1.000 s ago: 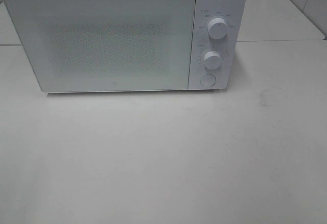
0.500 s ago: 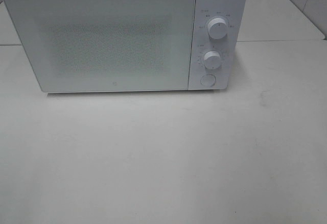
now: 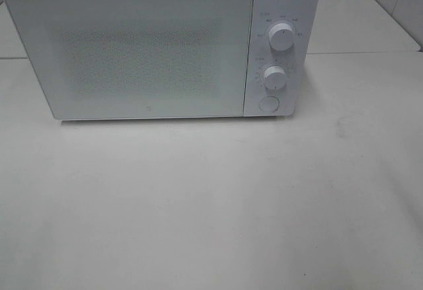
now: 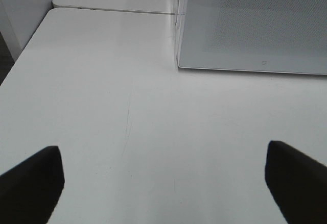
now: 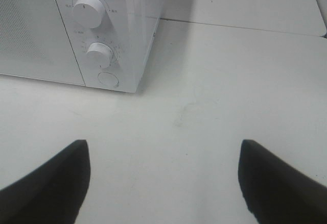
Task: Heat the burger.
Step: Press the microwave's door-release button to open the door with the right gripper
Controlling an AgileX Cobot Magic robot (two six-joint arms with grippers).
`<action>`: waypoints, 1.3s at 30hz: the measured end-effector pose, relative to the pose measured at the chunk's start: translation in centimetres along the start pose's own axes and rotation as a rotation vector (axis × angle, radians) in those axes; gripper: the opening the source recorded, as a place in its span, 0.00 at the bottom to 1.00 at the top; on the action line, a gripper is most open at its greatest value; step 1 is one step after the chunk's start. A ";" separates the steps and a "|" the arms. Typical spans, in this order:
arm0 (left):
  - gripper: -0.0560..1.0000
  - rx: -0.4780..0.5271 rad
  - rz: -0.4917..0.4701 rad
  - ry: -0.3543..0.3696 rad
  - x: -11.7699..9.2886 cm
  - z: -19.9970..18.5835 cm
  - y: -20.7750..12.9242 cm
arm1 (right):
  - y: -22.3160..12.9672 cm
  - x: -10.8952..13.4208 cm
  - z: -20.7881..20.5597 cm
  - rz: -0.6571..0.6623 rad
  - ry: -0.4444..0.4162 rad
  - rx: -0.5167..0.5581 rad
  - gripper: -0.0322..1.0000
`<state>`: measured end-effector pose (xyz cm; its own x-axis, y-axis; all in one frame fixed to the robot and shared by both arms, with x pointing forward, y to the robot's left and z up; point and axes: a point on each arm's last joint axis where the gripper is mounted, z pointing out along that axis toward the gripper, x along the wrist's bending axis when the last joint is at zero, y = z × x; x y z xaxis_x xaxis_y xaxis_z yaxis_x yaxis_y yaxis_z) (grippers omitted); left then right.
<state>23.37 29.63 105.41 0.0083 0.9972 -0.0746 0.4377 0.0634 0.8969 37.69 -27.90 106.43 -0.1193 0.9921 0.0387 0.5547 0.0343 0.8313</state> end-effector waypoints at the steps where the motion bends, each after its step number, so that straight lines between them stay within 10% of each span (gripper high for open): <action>1: 0.99 0.000 0.000 0.000 0.0 0.0 0.0 | 0.1 0.0 0.4 0.000 0.000 0.001 0.77; 39: 0.99 0.000 0.000 0.000 0.0 0.0 0.0 | -6.5 -0.6 11.8 0.101 -0.042 -0.236 0.77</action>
<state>23.37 29.63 105.41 0.0083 0.9972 -0.0746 0.4377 0.0634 0.8969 43.88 -27.25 94.42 -0.0364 0.9933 0.1095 0.3539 -0.0896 0.9310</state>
